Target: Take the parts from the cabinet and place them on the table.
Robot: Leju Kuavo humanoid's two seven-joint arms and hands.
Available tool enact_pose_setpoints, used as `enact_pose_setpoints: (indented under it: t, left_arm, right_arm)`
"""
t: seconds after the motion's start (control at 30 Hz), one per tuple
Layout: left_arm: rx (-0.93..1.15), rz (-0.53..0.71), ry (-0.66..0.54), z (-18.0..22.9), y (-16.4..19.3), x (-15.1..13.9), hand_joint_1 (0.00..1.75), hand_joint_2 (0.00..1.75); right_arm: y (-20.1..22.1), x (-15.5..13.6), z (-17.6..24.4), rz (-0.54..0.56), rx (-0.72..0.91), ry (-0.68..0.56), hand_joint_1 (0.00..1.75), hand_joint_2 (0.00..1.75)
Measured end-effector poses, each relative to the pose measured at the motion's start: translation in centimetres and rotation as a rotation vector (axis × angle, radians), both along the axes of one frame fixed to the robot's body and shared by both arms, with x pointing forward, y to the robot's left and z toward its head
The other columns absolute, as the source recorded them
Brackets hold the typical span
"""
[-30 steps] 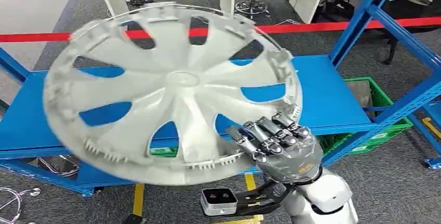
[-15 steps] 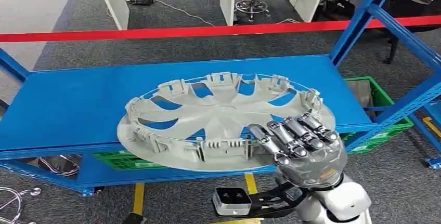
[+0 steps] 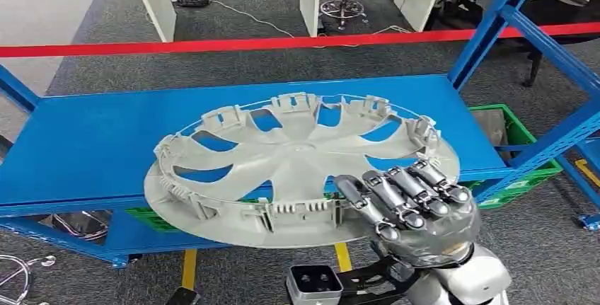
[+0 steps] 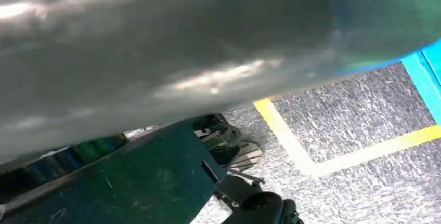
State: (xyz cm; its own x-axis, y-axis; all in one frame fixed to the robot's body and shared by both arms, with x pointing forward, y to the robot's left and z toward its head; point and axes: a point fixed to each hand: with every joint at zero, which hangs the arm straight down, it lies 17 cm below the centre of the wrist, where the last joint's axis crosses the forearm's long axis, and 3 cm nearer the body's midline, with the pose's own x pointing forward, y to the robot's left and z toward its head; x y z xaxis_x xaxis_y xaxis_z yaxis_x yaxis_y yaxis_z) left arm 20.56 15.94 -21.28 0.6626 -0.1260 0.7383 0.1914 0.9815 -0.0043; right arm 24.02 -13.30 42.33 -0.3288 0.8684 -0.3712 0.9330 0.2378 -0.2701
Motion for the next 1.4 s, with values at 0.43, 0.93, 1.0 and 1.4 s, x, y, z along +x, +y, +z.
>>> enact_pose_setpoints:
  t: [0.43,0.93,1.0,1.4]
  left_arm:
    - [0.026,-0.031,0.002,-0.2,0.2,-0.2,0.00,0.00]
    - [0.045,-0.037,-0.025,0.0,0.6,0.0,0.00,0.00]
    - [0.045,-0.041,-0.030,0.0,0.5,0.1,0.00,0.00]
    - [0.061,-0.040,-0.023,-0.1,0.9,0.1,0.00,0.00]
  right_arm:
    - [1.1,-0.6,0.3,0.041,0.001,-0.011,1.75,1.75]
    - [0.9,-0.6,0.6,0.047,0.038,-0.002,1.75,1.75]
    - [0.9,-0.6,0.6,0.046,0.042,-0.001,1.75,1.75]
    - [1.0,-0.7,0.7,0.052,0.042,-0.003,1.75,1.75]
